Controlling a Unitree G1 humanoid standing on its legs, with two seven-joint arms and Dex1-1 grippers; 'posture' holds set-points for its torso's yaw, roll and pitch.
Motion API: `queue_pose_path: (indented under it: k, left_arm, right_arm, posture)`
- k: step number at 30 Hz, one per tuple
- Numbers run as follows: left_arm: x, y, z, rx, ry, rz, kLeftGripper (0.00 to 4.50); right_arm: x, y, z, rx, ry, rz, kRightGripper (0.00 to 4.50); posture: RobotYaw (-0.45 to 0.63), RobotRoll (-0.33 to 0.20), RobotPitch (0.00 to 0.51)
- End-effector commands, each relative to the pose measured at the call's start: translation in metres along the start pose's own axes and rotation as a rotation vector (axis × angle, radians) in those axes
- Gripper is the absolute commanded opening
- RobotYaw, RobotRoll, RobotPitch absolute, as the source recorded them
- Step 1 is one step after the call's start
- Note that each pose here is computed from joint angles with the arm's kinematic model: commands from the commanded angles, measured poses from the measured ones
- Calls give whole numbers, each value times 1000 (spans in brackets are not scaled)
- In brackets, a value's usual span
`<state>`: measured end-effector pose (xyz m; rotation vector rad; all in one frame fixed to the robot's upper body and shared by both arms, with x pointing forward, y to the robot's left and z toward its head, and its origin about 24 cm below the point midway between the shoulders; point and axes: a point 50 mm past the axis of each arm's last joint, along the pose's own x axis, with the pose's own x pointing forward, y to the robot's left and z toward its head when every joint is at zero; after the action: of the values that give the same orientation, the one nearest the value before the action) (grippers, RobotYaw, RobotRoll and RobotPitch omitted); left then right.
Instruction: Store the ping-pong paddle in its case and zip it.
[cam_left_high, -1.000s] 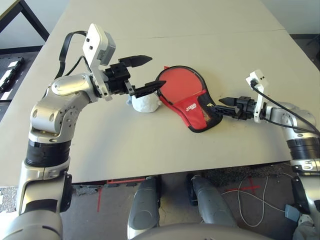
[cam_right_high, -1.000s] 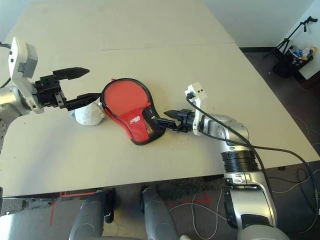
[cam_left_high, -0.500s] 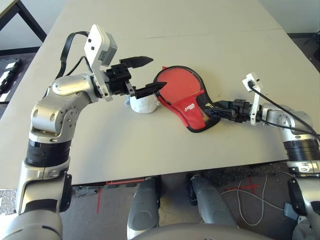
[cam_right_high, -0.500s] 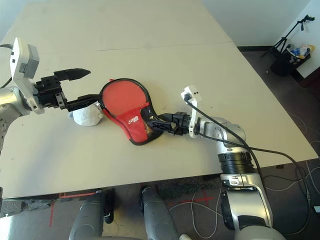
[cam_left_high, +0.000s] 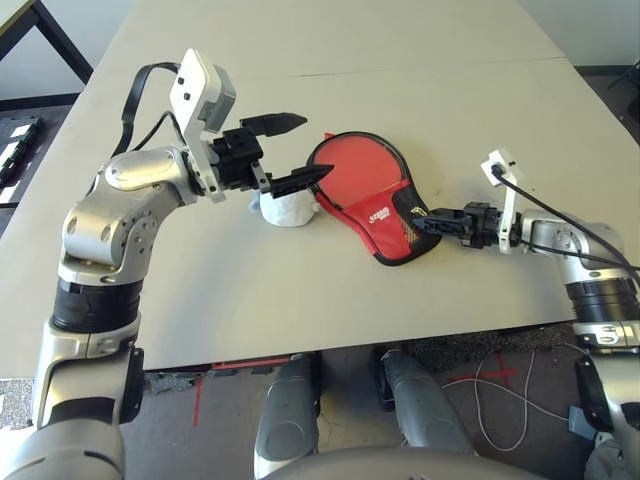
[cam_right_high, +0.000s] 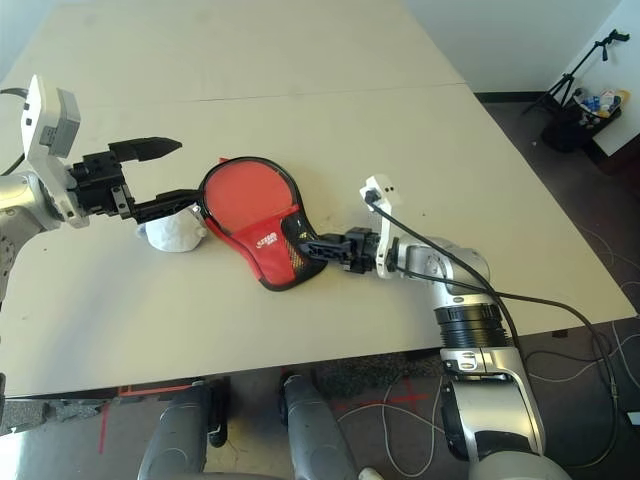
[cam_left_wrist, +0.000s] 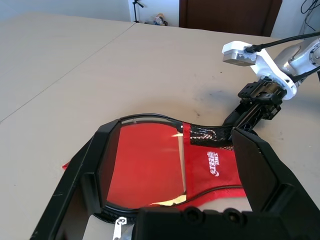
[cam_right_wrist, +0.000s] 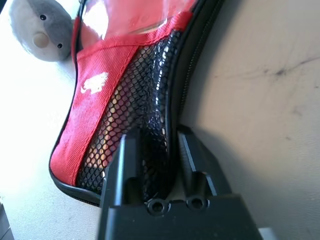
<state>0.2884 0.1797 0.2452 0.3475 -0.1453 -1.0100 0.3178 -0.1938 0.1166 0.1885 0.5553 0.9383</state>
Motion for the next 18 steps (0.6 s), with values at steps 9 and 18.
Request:
queue_pose_path:
  k: [9, 18]
  left_arm:
    - [1, 0, -3, 4, 12, -10, 4500]
    - [2, -1, -4, 3, 12, -12, 4500]
  right_arm:
    - [1, -3, -15, 87, 96, -18, 16]
    - [-6, 10, -28, 116, 187, 42, 16]
  posture:
    - [31, 0, 230]
    - [27, 0, 233]
